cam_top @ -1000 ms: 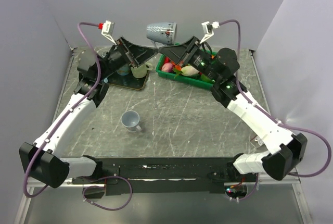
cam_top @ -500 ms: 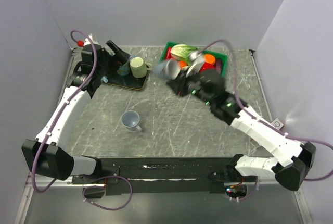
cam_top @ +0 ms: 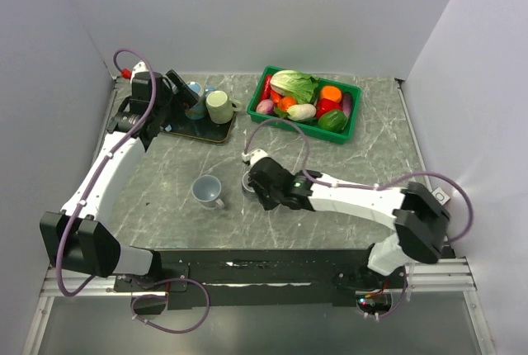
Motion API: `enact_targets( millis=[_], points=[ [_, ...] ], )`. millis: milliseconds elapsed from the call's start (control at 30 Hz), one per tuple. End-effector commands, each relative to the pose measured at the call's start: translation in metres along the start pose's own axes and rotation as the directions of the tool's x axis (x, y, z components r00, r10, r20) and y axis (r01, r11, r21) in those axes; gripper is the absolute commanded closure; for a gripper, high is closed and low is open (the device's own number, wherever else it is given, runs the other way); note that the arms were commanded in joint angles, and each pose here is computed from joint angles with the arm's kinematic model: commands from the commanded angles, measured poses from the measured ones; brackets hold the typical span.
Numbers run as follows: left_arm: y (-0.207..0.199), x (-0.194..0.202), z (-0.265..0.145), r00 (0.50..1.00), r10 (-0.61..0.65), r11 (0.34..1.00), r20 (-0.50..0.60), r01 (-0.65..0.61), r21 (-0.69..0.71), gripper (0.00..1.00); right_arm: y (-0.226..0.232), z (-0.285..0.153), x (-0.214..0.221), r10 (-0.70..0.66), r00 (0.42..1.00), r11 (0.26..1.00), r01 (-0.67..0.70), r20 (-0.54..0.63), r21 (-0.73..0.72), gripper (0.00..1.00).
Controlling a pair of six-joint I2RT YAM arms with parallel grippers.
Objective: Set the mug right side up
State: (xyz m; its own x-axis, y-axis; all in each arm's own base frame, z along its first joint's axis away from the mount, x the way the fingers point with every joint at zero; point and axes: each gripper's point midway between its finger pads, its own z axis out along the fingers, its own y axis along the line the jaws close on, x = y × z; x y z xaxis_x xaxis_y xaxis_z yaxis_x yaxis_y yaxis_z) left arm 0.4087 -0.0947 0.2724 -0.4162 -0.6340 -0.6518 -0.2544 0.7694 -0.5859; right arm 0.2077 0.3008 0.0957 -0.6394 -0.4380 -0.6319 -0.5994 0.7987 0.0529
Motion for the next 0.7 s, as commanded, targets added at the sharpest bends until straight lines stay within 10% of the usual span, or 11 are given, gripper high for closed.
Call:
enact_targets(
  millis=[0,667],
  points=[
    [0.004,0.002,0.004,1.0,0.011,1.0,-0.015,-0.012,-0.015,0.04,0.006,0.007,-0.035,0.037,0.998,0.998,-0.039,0.044,0.053,1.0],
    [0.028,0.03,0.014,0.994,0.01,0.998,-0.107,-0.017,-0.063,0.04,0.024,0.04,-0.014,0.003,0.994,0.993,0.009,-0.105,0.119,1.0]
  ],
)
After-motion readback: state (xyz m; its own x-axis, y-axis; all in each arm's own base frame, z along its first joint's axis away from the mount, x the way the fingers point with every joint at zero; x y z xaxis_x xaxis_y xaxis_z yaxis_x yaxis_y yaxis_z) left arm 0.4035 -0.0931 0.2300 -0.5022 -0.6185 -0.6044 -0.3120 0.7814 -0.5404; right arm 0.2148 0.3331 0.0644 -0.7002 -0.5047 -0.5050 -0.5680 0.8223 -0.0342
